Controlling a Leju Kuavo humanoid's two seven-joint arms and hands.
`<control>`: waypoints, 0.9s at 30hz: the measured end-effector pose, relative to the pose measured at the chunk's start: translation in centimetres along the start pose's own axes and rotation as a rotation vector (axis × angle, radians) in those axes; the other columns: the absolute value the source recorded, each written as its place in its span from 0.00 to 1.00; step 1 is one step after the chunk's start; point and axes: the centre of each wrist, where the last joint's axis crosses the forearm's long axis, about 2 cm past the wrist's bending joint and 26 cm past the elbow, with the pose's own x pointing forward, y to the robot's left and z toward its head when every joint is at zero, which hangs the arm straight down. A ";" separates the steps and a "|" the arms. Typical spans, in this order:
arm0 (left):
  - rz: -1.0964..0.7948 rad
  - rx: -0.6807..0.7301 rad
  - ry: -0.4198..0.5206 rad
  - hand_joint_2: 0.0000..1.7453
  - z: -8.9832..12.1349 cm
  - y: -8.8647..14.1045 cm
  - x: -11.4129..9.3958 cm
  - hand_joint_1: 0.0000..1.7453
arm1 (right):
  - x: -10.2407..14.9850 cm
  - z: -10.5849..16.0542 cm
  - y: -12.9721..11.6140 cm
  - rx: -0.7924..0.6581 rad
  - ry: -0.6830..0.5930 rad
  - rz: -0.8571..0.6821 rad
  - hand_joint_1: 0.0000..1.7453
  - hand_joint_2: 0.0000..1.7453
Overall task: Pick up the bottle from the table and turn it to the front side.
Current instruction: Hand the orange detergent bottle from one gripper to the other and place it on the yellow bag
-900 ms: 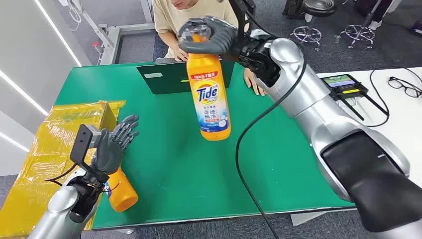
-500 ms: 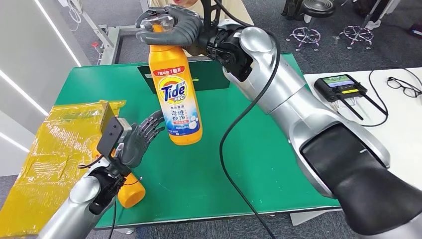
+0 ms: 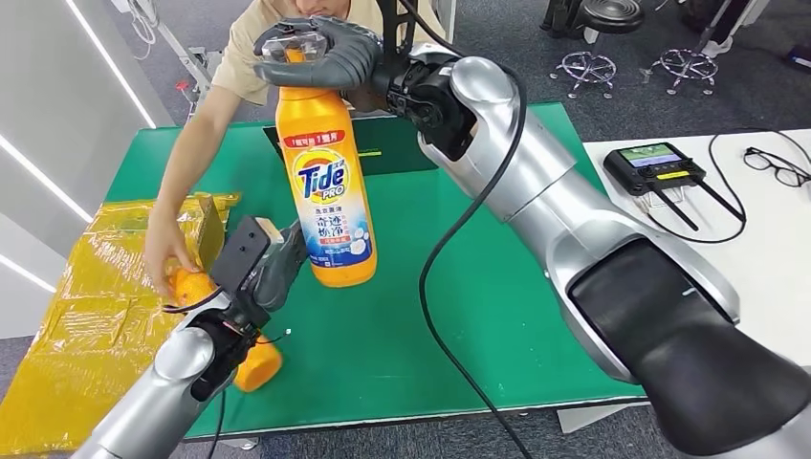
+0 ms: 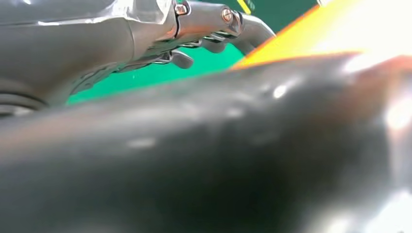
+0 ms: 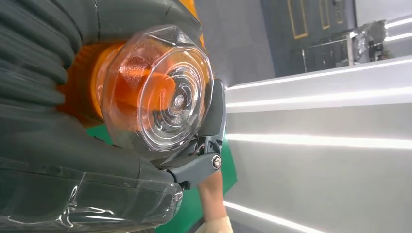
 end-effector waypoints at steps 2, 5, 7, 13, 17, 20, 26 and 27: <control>-0.019 0.018 0.003 1.00 -0.7 -0.5 0.2 0.00 | 0.0 -0.1 0.2 0.003 -0.002 -0.011 1.00 1.00; -0.031 0.017 0.001 1.00 -1.6 -1.3 0.4 0.46 | -0.1 -0.3 0.7 0.007 0.001 -0.023 1.00 1.00; -0.039 0.002 -0.001 1.00 -2.1 -1.8 0.6 0.96 | -0.2 -0.5 0.9 0.007 0.006 -0.032 1.00 1.00; -0.045 -0.043 -0.006 1.00 -2.9 -2.8 0.9 1.00 | -0.6 -0.6 0.9 -0.001 0.018 -0.040 1.00 1.00; -0.034 -0.058 -0.004 1.00 -3.2 -3.5 0.9 1.00 | -1.0 -0.3 0.5 -0.012 0.026 -0.044 1.00 1.00; -0.029 -0.069 0.000 1.00 -3.4 -4.1 0.9 1.00 | -1.6 0.0 0.0 -0.026 0.032 -0.049 0.82 1.00; -0.048 -0.095 0.015 1.00 -2.7 -3.8 0.2 1.00 | -2.2 1.5 -2.2 -0.073 -0.001 -0.001 0.00 0.00; -0.060 -0.104 0.034 1.00 -2.1 -3.4 -0.4 1.00 | -2.0 2.1 -3.0 -0.080 -0.011 0.023 0.00 0.00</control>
